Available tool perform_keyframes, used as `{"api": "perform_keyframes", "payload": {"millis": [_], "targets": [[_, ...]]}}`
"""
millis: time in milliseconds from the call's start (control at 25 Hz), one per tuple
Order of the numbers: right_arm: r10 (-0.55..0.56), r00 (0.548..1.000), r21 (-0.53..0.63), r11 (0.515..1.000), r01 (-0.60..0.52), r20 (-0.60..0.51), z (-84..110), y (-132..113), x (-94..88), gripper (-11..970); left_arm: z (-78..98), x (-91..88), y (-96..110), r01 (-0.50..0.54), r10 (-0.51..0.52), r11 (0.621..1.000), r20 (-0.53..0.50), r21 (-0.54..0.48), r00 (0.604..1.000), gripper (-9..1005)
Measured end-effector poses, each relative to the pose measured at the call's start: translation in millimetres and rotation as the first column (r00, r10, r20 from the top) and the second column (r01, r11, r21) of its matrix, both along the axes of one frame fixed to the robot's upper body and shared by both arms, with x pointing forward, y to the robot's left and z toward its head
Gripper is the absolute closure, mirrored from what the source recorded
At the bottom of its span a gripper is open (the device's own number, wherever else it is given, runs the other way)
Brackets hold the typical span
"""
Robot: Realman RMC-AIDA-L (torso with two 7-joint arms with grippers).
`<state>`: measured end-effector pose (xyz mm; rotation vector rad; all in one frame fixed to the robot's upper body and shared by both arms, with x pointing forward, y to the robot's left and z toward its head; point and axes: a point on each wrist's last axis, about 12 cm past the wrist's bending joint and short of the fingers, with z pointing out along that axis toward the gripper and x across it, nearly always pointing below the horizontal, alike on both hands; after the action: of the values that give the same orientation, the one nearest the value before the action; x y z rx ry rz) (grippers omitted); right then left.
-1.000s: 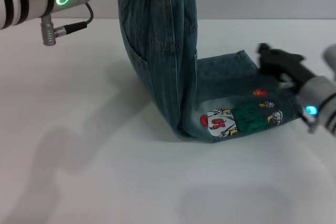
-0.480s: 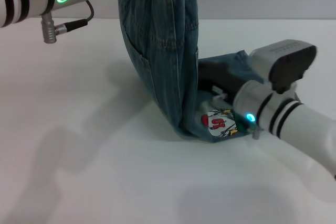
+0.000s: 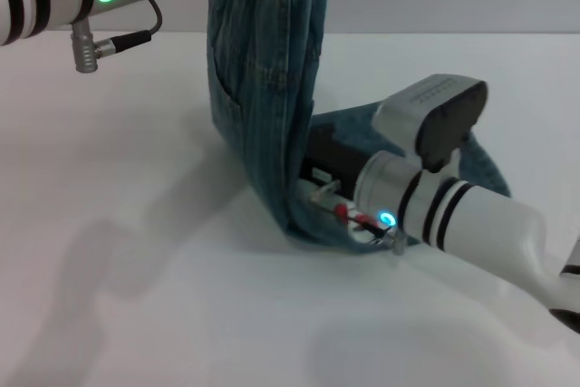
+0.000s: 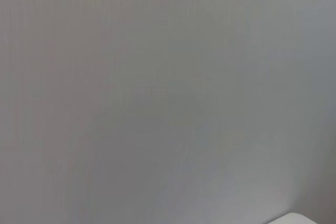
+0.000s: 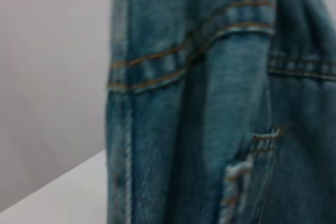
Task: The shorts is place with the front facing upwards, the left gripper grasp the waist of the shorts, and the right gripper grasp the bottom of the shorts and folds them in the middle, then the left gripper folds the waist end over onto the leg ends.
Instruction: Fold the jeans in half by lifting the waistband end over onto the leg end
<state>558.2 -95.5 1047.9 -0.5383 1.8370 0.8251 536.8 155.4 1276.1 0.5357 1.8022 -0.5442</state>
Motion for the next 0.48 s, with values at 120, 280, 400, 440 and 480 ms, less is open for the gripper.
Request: {"api": "perform_keyframes", "payload": {"millis": [120, 280, 400, 440, 480], "targets": [[0.012, 1.0, -0.011, 1.0, -0.012, 0.002, -0.5, 2, -0.8, 958, 0.4, 0.1, 0, 0.0, 0.0, 1.0, 0.002, -0.001, 1.0, 908], [-0.043, 0.999, -0.032, 0.999, 0.043, 0.001, -4.5, -13, 7.6, 958, 0.4, 0.1, 0, 0.0, 0.0, 1.0, 0.002, -0.001, 1.0, 908], [-0.133, 0.991, -0.056, 0.99, 0.133, -0.009, -10.9, -37, 18.2, 958, 0.2, 0.3, 0, -0.001, 0.001, 1.0, 0.001, -0.001, 1.0, 908], [-0.172, 0.985, -0.064, 0.983, 0.171, -0.012, -13.3, -47, 21.9, 958, 0.0, 0.3, 0, -0.001, 0.001, 1.0, 0.001, -0.001, 1.0, 908], [-0.206, 0.978, -0.067, 0.977, 0.204, -0.015, -15.0, -57, 24.7, 958, -0.5, 0.5, 0, -0.001, 0.001, 1.0, -0.001, 0.0, 1.0, 908]]}}
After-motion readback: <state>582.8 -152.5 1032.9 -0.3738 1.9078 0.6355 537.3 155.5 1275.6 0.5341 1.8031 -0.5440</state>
